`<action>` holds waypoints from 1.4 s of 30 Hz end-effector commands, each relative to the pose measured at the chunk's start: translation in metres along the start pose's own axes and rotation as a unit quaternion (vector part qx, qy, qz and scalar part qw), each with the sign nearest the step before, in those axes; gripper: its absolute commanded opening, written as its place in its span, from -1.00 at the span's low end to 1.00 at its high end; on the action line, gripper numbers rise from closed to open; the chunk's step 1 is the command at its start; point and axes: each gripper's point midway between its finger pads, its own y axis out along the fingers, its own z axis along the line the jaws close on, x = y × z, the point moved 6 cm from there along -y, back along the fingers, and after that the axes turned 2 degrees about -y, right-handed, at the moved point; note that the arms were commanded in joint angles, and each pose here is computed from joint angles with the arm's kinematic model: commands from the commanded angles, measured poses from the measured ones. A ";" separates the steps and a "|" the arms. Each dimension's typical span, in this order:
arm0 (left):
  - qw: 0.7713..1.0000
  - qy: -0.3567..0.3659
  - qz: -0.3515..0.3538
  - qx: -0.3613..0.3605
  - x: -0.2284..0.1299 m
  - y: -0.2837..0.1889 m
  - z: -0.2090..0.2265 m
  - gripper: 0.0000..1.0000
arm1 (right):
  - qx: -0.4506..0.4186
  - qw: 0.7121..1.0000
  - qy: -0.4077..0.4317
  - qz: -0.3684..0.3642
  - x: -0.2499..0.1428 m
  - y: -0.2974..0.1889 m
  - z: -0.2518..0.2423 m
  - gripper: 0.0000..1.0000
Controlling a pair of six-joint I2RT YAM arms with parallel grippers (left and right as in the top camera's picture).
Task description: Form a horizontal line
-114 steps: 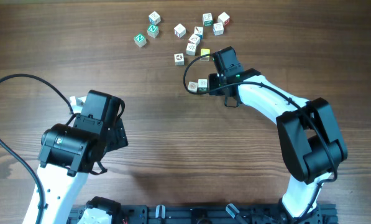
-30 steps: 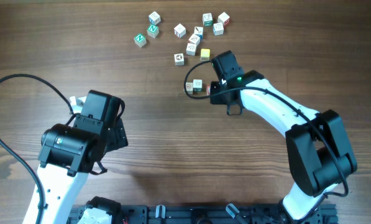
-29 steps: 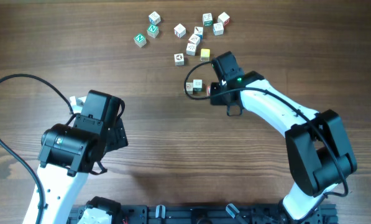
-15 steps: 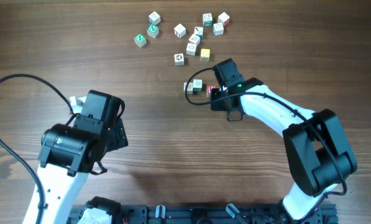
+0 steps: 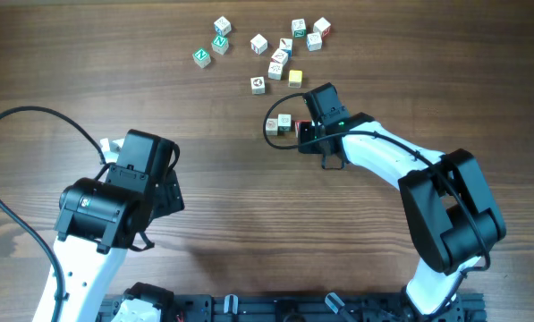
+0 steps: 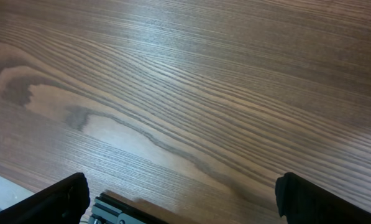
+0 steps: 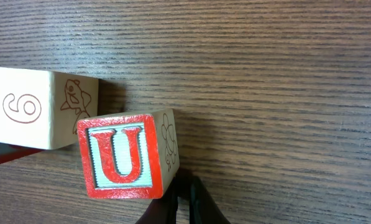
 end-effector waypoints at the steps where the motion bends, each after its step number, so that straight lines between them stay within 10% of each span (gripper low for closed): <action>1: 1.000 -0.011 -0.001 0.001 -0.001 0.000 0.002 1.00 | -0.005 1.000 -0.002 0.020 -0.010 0.013 -0.002 -0.83; 27: 1.000 -0.011 -0.001 0.001 -0.001 0.000 0.002 1.00 | -0.115 0.991 0.002 -0.064 0.013 0.009 -0.025 -0.91; 42: 1.000 -0.011 -0.001 0.001 -0.001 0.000 0.002 1.00 | -0.021 0.987 0.046 -0.153 0.061 0.005 -0.028 -0.91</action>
